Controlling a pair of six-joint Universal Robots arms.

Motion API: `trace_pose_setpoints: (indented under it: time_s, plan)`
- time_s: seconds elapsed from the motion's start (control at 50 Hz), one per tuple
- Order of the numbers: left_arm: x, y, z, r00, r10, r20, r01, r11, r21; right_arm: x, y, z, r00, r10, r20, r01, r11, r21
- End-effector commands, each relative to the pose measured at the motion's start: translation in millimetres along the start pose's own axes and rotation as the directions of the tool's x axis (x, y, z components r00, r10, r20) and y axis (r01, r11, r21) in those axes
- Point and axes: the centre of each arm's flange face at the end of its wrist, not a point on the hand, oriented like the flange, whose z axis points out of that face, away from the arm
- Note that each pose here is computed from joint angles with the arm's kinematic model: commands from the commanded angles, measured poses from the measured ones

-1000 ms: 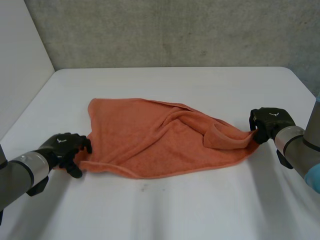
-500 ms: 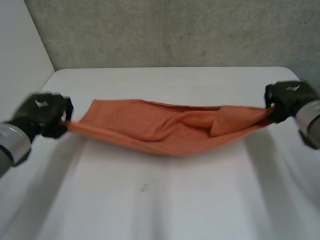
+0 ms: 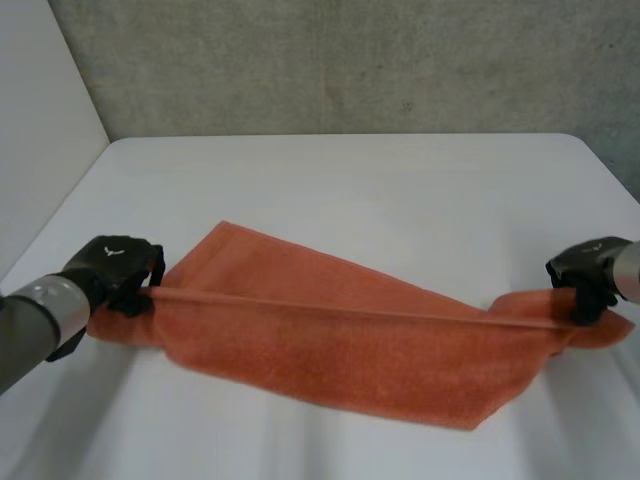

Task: Fold the laundry

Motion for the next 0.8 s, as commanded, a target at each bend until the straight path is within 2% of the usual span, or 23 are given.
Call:
trace_pose_setpoints:
  time_s: [0.02,0.04,0.06,0.1,0.12,0.14,0.16,0.18,0.2,0.22,0.26,0.28,0.34,0.36,0.46,0.5,0.52,0.64,0.72,0.8]
  plan:
    - [-30,-108,21,0.975,0.089,0.204,-0.146,0.948,0.284,39,-83,-9,0.965,0.233,-0.123,-0.175,0.915,0.363]
    - [-35,-125,19,0.97,0.073,0.231,-0.149,0.931,0.333,51,-104,-20,0.942,0.313,-0.125,-0.219,0.85,0.48]
    - [-47,-158,11,0.959,0.03,0.283,-0.155,0.89,0.429,58,-115,-27,0.928,0.353,-0.12,-0.238,0.807,0.54]
    - [-60,-189,-1,0.943,-0.026,0.332,-0.165,0.83,0.533,72,-135,-48,0.898,0.427,-0.101,-0.262,0.707,0.657]
    - [-67,-204,-8,0.934,-0.058,0.353,-0.174,0.79,0.588,86,-150,-77,0.869,0.489,-0.073,-0.268,0.59,0.761]
    - [-76,-227,-22,0.918,-0.119,0.379,-0.186,0.714,0.675,86,-150,-77,0.869,0.489,-0.073,-0.268,0.589,0.762]
    - [-79,-235,-28,0.914,-0.145,0.38,-0.187,0.681,0.708,91,-156,-91,0.858,0.511,-0.052,-0.268,0.532,0.803]
    - [-80,-241,-33,0.91,-0.162,0.38,-0.191,0.652,0.734,96,-164,-117,0.846,0.533,-0.01,-0.264,0.435,0.861]
    - [-81,-246,-38,0.909,-0.177,0.377,-0.192,0.625,0.757,98,-165,-131,0.839,0.543,0.006,-0.258,0.39,0.884]
    - [-83,-250,-42,0.907,-0.191,0.376,-0.198,0.594,0.78,97,-163,-133,0.841,0.542,0.008,-0.261,0.391,0.883]
    - [-81,-245,-41,0.909,-0.19,0.37,-0.19,0.601,0.777,93,-157,-125,0.846,0.533,0.01,-0.276,0.422,0.864]
    - [-80,-239,-38,0.911,-0.189,0.366,-0.181,0.615,0.767,87,-150,-113,0.852,0.523,0.015,-0.298,0.463,0.835]
    - [-69,-215,-25,0.923,-0.172,0.343,-0.144,0.674,0.725,76,-138,-95,0.865,0.502,0.018,-0.328,0.536,0.778]
    - [-64,-202,-18,0.929,-0.165,0.331,-0.125,0.703,0.7,68,-129,-81,0.874,0.486,0.02,-0.343,0.587,0.733]
    - [-53,-167,0,0.94,-0.153,0.304,-0.077,0.776,0.626,50,-107,-38,0.89,0.456,0.02,-0.372,0.699,0.611]
    - [-44,-140,14,0.948,-0.146,0.285,-0.041,0.827,0.561,47,-103,-30,0.891,0.454,0.021,-0.378,0.715,0.587]
    - [-38,-121,22,0.953,-0.145,0.267,-0.014,0.858,0.514,38,-90,-10,0.892,0.451,0.025,-0.397,0.756,0.521]
    - [-15,-61,34,0.965,-0.141,0.219,0.055,0.931,0.36,10,-49,38,0.888,0.456,0.058,-0.449,0.833,0.322]
    - [-4,-38,31,0.97,-0.14,0.2,0.075,0.95,0.303,-8,-22,61,0.884,0.462,0.075,-0.467,0.859,0.209]
    - [6,-30,25,0.977,-0.133,0.168,0.081,0.955,0.284,-11,-15,64,0.882,0.465,0.076,-0.471,0.863,0.185]
